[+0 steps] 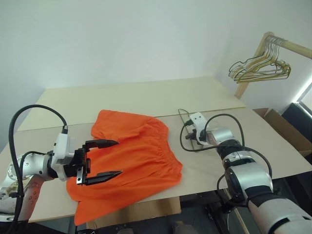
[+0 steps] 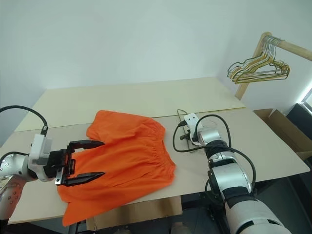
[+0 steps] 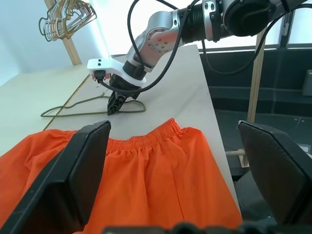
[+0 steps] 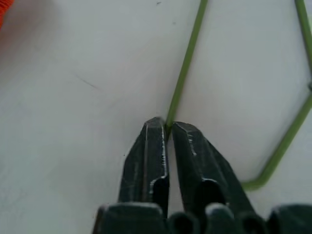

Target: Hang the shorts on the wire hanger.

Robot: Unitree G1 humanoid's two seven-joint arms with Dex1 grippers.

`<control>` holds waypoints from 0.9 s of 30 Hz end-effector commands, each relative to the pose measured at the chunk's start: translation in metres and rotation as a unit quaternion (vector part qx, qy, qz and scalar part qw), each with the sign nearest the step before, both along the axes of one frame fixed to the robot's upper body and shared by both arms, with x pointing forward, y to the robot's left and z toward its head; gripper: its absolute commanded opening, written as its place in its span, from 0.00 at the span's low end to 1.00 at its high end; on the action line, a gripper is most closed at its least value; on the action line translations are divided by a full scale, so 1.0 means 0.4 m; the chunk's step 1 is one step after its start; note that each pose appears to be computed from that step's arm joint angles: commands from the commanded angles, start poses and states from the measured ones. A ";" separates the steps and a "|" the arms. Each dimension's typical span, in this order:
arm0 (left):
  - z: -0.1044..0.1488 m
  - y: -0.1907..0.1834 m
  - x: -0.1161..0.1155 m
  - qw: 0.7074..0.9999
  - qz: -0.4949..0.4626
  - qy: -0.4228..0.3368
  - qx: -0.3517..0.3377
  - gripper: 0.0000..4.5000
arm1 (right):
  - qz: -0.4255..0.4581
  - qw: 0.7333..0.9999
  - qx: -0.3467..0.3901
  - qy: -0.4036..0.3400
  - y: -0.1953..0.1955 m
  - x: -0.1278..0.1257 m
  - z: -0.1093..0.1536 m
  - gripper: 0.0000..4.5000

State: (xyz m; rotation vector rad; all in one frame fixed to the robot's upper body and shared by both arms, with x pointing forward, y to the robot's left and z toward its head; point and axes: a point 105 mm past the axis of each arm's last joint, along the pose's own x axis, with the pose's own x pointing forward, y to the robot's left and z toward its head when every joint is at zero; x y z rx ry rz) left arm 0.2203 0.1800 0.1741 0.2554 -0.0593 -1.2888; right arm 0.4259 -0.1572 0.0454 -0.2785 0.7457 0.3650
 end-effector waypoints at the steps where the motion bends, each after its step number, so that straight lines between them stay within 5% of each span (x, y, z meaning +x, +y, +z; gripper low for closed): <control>1: 0.020 -0.008 0.002 1.000 0.000 -0.027 -0.001 1.00 | -0.006 0.999 -0.012 0.033 -0.011 -0.025 -0.048 0.00; 5: 0.021 -0.011 0.022 0.999 0.022 -0.039 -0.009 1.00 | -0.024 1.000 -0.015 0.005 -0.021 -0.009 -0.032 0.00; 8: 0.017 -0.009 0.090 0.993 0.107 -0.033 -0.022 1.00 | -0.036 0.998 0.010 -0.041 -0.017 0.017 0.012 0.00; 13: 0.029 -0.020 0.203 0.962 0.212 0.098 -0.140 1.00 | 0.010 0.983 0.066 -0.172 0.030 0.046 0.150 0.00; 16: 0.050 -0.053 0.224 0.946 0.196 0.150 -0.211 1.00 | 0.086 0.953 0.067 -0.282 0.082 0.017 0.243 0.00; 20: 0.064 -0.090 0.273 0.918 0.189 0.210 -0.279 1.00 | 0.176 0.878 0.055 -0.441 0.156 -0.071 0.329 0.00; 27: 0.126 -0.124 0.308 0.901 0.159 0.219 -0.338 1.00 | 0.228 0.816 0.064 -0.528 0.240 -0.157 0.358 0.00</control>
